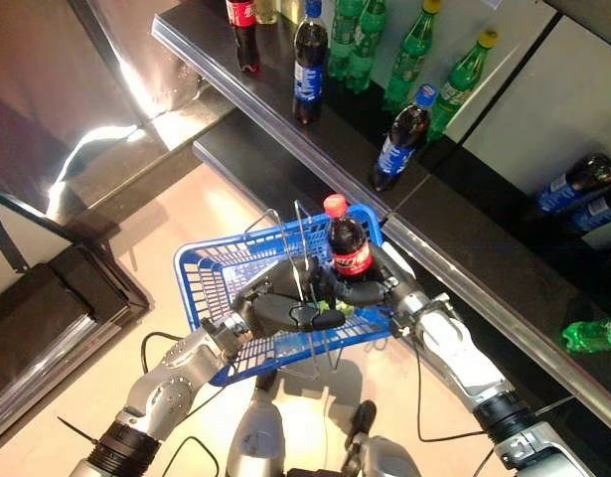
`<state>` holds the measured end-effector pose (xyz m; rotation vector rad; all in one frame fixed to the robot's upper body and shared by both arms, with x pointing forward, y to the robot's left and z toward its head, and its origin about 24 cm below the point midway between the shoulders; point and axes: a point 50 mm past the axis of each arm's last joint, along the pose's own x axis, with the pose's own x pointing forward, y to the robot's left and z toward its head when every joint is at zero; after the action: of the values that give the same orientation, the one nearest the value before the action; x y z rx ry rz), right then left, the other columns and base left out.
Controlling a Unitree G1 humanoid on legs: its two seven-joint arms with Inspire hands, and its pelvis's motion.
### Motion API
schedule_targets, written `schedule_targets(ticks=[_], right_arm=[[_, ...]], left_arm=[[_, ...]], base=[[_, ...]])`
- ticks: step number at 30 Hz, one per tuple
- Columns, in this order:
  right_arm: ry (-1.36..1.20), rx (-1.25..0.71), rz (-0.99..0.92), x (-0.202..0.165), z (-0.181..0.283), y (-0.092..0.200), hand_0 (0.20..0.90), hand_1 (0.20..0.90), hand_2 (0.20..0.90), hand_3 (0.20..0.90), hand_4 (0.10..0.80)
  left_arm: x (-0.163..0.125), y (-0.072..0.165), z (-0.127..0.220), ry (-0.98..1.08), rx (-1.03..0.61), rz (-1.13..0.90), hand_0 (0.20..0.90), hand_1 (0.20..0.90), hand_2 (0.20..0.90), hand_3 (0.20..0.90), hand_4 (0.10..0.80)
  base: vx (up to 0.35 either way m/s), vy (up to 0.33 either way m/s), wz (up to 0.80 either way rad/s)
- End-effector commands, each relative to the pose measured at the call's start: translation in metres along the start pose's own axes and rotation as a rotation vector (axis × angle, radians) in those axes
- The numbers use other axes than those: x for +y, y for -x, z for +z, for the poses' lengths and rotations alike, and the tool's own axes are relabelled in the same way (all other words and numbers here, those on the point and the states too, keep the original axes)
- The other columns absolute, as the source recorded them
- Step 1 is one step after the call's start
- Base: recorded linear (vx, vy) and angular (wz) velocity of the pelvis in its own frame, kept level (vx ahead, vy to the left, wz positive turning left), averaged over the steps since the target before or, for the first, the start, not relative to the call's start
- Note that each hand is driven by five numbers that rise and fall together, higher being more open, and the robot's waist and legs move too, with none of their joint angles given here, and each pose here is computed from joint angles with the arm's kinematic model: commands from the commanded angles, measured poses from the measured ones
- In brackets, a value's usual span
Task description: Pick up the drink and place into the basket.
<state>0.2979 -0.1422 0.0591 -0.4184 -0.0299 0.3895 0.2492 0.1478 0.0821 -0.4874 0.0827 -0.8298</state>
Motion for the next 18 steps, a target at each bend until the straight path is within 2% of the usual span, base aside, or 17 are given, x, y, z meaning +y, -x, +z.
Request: schedule_targets(ticks=[1,18], right_arm=[[0.077,-0.080,0.052,0.022,0.008,-0.006,0.300,0.300,0.300,0.200,0.100],[0.321,-0.039,0.082,0.022,0.014,-0.016,0.300,0.300,0.300,0.200,0.100]], left_arm=[[-0.105,-0.036,0.069,-0.067,-0.461,-0.722,0.300,0.300,0.300,0.200,0.100],[-0.118,-0.038,0.071,-0.092,-0.446,-0.808,0.300,0.300,0.300,0.200,0.100]], base=[[0.000,0.000,0.00],[0.000,0.000,0.00]])
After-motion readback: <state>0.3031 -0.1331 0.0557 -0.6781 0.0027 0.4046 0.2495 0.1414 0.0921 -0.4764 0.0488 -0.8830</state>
